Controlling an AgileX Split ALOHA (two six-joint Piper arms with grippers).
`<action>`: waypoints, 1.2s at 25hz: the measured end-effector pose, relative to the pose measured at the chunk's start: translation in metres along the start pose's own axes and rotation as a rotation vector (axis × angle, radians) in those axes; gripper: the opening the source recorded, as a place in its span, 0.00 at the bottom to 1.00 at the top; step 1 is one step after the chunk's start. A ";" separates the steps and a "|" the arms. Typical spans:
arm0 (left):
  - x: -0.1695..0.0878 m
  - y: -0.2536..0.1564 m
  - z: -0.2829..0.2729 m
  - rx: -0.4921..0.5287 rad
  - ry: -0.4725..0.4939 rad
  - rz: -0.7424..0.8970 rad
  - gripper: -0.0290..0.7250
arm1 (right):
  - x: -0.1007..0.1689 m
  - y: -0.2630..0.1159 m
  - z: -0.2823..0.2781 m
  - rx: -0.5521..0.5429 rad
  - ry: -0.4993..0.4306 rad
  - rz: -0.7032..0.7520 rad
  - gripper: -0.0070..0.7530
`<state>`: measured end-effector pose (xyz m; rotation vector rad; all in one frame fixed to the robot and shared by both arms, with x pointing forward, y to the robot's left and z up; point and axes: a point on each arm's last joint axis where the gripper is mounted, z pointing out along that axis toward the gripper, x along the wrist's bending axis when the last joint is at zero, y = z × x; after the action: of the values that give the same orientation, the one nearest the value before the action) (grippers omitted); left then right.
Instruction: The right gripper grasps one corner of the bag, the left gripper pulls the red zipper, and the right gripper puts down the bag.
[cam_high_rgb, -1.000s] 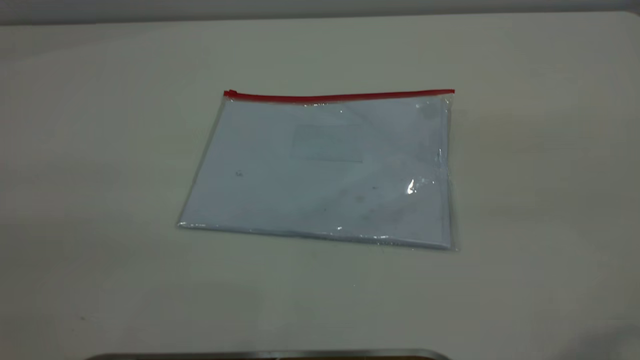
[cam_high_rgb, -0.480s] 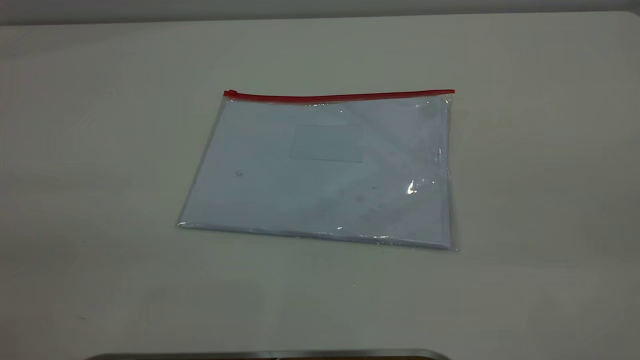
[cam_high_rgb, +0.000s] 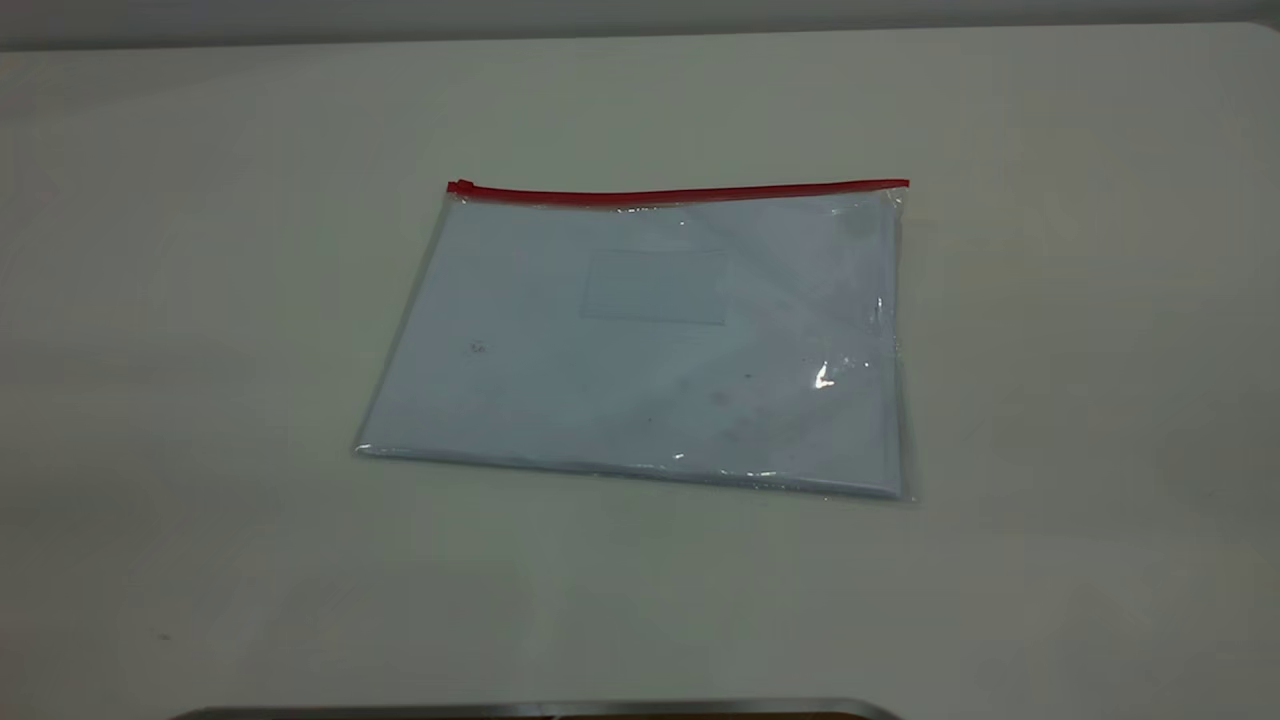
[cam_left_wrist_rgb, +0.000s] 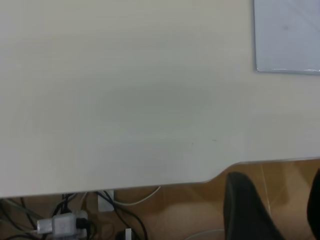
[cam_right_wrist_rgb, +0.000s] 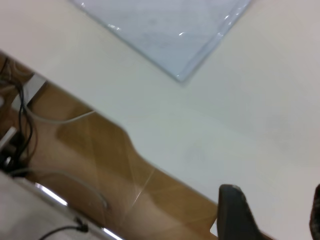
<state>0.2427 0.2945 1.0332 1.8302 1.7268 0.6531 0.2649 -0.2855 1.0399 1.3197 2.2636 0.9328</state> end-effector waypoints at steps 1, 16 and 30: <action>0.000 0.000 0.000 -0.002 0.000 0.000 0.53 | -0.002 0.000 0.000 -0.003 -0.044 0.051 0.53; -0.002 -0.016 -0.013 -0.152 0.011 0.010 0.53 | 0.003 -0.027 -0.029 -0.267 -0.455 0.404 0.53; -0.002 -0.016 -0.013 -0.152 0.012 0.010 0.53 | 0.003 -0.027 -0.028 -0.268 -0.452 0.405 0.53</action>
<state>0.2220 0.2939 1.0322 1.7346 1.6290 0.7788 0.2301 -0.3025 1.0415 1.6897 1.5111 0.9076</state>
